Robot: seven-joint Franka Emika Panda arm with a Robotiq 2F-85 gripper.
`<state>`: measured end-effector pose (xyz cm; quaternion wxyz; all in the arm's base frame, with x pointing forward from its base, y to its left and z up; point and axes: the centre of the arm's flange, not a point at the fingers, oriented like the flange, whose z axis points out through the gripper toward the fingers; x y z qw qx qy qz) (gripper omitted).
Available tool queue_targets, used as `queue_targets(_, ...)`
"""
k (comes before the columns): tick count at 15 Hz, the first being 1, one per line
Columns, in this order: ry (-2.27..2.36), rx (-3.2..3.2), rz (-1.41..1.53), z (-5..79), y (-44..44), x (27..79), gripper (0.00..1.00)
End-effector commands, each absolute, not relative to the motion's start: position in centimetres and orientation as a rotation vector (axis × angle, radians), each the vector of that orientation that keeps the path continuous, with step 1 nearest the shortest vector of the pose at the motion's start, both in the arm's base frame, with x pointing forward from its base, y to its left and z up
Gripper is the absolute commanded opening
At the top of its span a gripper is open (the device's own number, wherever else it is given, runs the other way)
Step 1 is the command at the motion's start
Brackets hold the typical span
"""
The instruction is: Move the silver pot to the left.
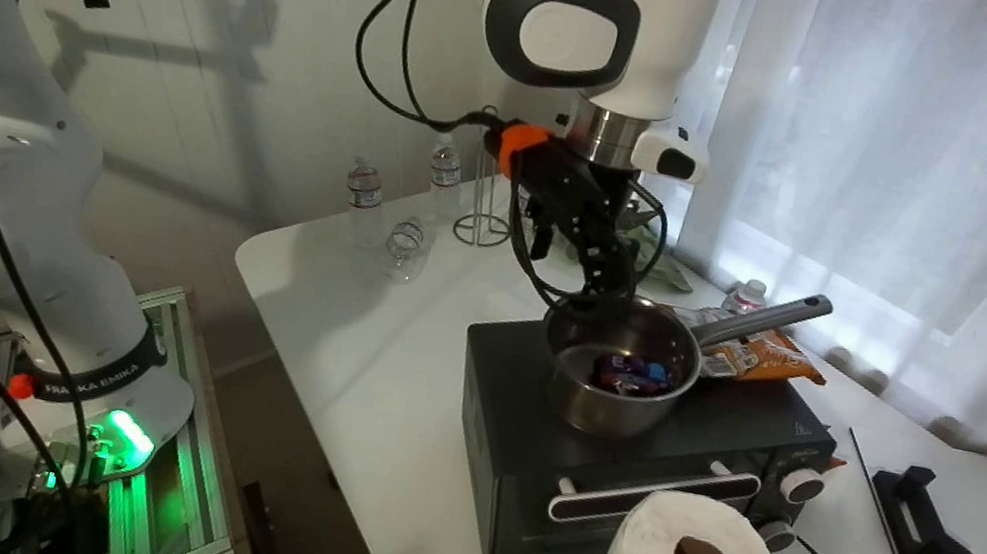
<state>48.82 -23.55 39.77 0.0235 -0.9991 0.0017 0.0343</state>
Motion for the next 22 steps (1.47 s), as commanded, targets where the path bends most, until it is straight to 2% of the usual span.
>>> queue_targets(1,-0.050,-3.047,0.091,40.7,-22.0,47.5,1.00)
queue_targets(10,-0.084,-3.059,0.086,41.2,-20.6,47.4,1.00)
queue_targets(15,0.307,-3.180,0.072,46.2,-23.0,48.0,1.00)
queue_targets(19,0.615,-3.224,0.241,51.9,-23.3,45.1,1.00)
queue_targets(22,0.773,-3.235,0.262,55.5,-23.8,42.3,1.00)
